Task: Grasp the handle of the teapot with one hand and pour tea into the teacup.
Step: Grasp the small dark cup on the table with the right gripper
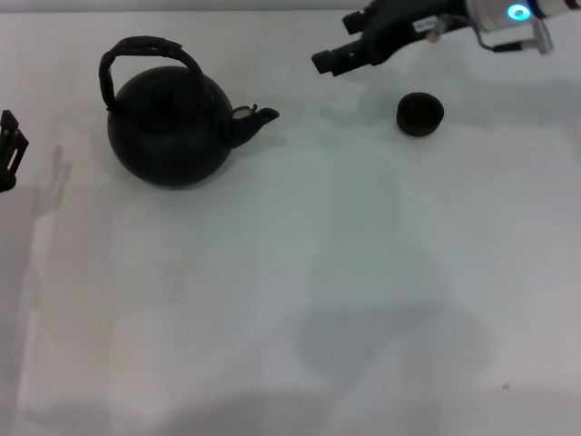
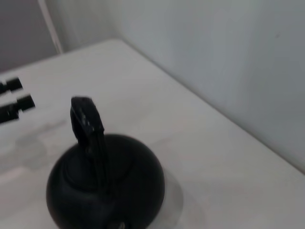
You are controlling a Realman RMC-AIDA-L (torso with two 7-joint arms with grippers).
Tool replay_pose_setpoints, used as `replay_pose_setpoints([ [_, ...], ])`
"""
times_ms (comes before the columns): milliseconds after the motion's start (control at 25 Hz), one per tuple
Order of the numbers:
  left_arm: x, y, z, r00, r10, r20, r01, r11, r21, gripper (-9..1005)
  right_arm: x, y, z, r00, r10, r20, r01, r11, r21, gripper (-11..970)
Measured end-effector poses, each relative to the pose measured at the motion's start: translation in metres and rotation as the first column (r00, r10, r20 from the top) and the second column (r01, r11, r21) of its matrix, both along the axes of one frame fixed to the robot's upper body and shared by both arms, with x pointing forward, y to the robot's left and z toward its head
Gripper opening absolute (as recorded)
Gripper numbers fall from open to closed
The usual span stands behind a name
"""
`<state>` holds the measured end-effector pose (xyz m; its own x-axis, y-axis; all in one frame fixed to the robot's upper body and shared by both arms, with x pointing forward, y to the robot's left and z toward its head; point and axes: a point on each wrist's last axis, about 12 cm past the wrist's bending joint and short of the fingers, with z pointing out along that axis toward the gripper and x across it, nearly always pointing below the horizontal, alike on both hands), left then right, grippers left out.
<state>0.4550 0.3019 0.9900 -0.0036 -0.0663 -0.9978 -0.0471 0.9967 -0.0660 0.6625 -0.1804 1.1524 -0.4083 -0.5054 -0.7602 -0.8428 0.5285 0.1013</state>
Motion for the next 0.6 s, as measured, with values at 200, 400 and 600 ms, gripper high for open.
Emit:
replay_pose_setpoints([
  [200, -0.001, 0.0, -0.001, 1.0, 0.002, -0.002, -0.002, 1.0, -0.001, 887, 0.005, 0.023, 0.002, 0.999, 0.036, 0.005, -0.035, 0.988, -0.151, 832],
  [400, -0.002, 0.0, -0.001, 1.0, 0.002, -0.005, -0.002, 1.0, -0.002, 888, 0.006, 0.036, -0.001, 0.999, 0.039, -0.006, -0.039, 0.946, -0.322, 827],
  [600, -0.003, -0.001, -0.002, 1.0, 0.0, -0.008, 0.0, 1.0, -0.003, 888, 0.008, 0.042, -0.005, 1.0, 0.029, 0.011, -0.022, 0.92, -0.391, 822],
])
